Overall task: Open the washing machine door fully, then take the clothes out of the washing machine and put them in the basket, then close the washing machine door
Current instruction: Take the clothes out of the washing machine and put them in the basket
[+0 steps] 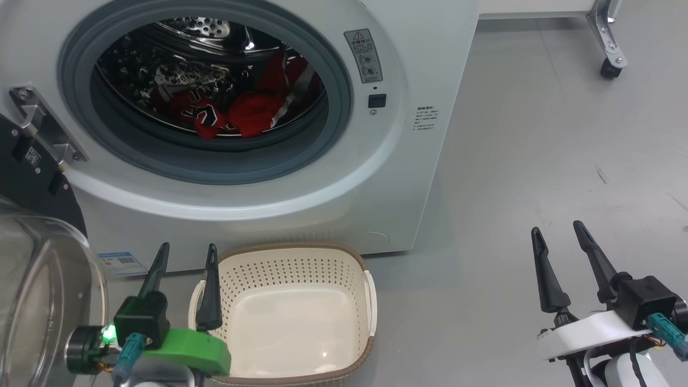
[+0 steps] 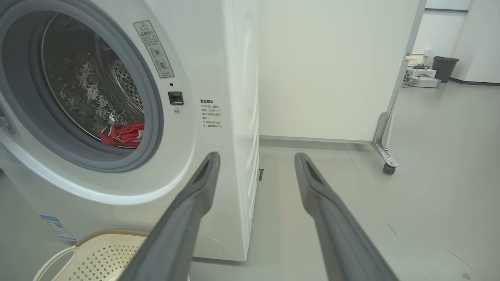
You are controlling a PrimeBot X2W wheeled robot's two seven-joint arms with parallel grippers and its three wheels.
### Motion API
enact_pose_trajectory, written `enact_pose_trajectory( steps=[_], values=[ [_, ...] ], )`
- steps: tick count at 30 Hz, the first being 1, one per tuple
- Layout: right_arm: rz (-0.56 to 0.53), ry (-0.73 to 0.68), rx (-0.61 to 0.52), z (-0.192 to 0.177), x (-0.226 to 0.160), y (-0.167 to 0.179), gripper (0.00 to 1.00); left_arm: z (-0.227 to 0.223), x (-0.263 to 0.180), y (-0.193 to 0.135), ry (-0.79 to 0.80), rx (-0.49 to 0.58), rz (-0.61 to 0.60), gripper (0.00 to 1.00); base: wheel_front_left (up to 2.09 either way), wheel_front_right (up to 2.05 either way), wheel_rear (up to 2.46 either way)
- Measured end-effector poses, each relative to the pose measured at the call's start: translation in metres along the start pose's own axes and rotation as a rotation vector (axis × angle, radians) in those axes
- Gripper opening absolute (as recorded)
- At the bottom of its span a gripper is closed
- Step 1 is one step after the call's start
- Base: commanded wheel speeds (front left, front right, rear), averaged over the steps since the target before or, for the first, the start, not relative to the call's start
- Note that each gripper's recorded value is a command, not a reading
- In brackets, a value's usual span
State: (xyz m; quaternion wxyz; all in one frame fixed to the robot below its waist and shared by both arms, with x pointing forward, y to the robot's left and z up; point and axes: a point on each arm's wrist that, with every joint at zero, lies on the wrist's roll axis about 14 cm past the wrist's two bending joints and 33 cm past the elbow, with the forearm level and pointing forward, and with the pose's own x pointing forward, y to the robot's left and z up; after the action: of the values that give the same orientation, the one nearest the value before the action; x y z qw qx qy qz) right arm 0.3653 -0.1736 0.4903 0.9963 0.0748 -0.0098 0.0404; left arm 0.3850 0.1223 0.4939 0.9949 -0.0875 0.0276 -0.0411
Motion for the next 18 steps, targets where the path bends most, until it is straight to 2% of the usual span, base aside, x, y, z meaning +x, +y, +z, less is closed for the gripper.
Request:
enact_pose_trajectory(
  steps=[9,18],
  values=[
    [-0.006,0.004,0.004,-0.002,0.005,-0.003,1.00,-0.007,0.033,-0.027,0.062,-0.023,-0.111,1.00,0.00,0.00,0.00],
    [-0.042,0.008,0.013,-0.005,0.014,-0.013,1.00,-0.030,0.079,-0.055,0.204,-0.015,-0.226,1.00,0.00,0.00,0.00]
  ],
)
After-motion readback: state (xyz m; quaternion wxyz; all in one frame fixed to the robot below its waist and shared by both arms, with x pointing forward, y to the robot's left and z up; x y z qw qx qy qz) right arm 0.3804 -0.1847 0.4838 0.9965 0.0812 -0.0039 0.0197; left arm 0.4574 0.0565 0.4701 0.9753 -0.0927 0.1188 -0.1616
